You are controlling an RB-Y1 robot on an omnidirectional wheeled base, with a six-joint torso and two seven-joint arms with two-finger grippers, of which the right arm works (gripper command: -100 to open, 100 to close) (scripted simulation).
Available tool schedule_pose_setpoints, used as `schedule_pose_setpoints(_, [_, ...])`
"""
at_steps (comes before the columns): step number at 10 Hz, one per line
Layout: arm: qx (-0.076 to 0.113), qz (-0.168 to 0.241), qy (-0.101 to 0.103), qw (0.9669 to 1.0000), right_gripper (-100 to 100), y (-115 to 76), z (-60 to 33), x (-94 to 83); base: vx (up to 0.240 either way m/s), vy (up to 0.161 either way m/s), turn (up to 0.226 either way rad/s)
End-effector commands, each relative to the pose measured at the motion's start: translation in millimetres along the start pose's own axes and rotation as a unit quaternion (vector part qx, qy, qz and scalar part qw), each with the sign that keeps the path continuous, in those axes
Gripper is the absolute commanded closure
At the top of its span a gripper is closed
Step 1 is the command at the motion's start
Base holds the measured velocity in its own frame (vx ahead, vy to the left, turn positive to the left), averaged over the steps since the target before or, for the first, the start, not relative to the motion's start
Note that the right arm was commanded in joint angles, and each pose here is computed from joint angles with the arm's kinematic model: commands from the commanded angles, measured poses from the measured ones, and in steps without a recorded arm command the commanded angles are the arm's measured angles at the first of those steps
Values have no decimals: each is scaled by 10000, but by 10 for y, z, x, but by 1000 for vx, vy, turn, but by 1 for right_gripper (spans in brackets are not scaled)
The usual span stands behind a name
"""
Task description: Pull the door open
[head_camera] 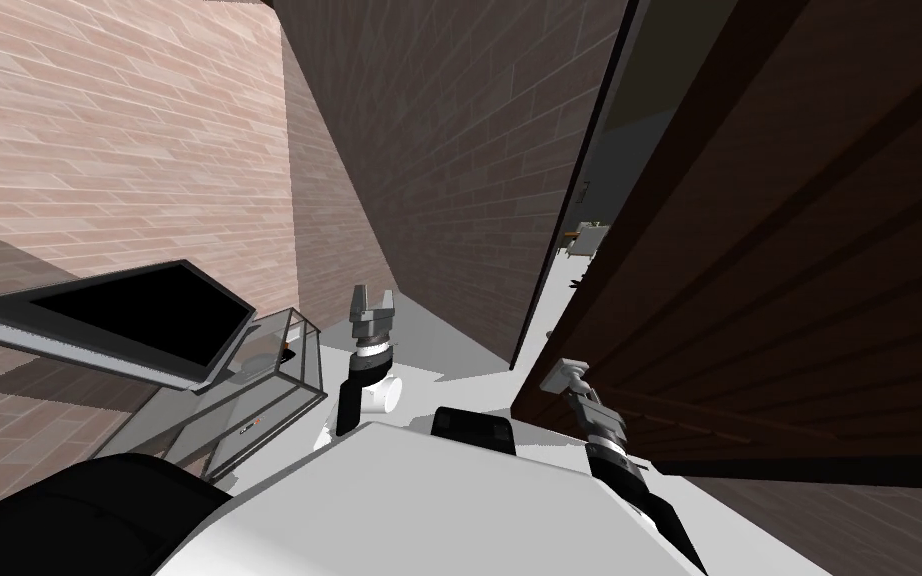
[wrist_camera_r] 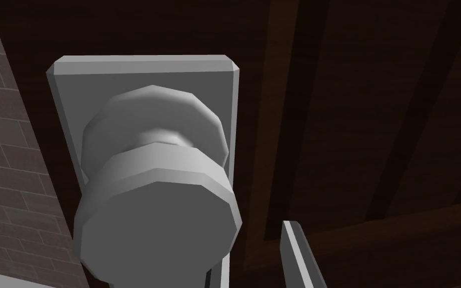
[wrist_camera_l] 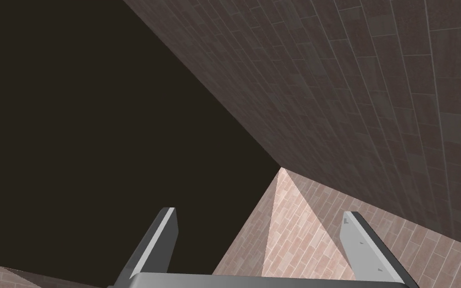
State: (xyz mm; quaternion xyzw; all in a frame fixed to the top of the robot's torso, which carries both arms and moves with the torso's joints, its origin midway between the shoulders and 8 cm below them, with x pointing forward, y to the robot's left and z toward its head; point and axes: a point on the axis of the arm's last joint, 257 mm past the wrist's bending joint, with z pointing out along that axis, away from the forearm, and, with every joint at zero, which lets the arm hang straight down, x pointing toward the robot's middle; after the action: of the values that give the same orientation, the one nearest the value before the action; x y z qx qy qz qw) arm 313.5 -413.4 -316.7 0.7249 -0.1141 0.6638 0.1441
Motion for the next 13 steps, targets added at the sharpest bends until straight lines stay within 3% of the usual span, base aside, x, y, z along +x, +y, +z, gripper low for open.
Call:
schedule_pose_setpoints(1, [81,95,104,9999,-100,-58,17,134,59,23,-10])
schedule_pose_setpoints(9, [120,180,0,9998,-100,58,-75,189,30,11,-8])
schedule_pose_setpoints(10, [47,113,-184,9998,-100,135,-147,41,21,-23,-36])
schedule_pose_setpoints(11, [47,113,-184,9998,100,135,-147,41,5,-23,17])
schedule_pose_setpoints(13, [47,113,-184,9998,100,135,-147,41,-8,3,-8])
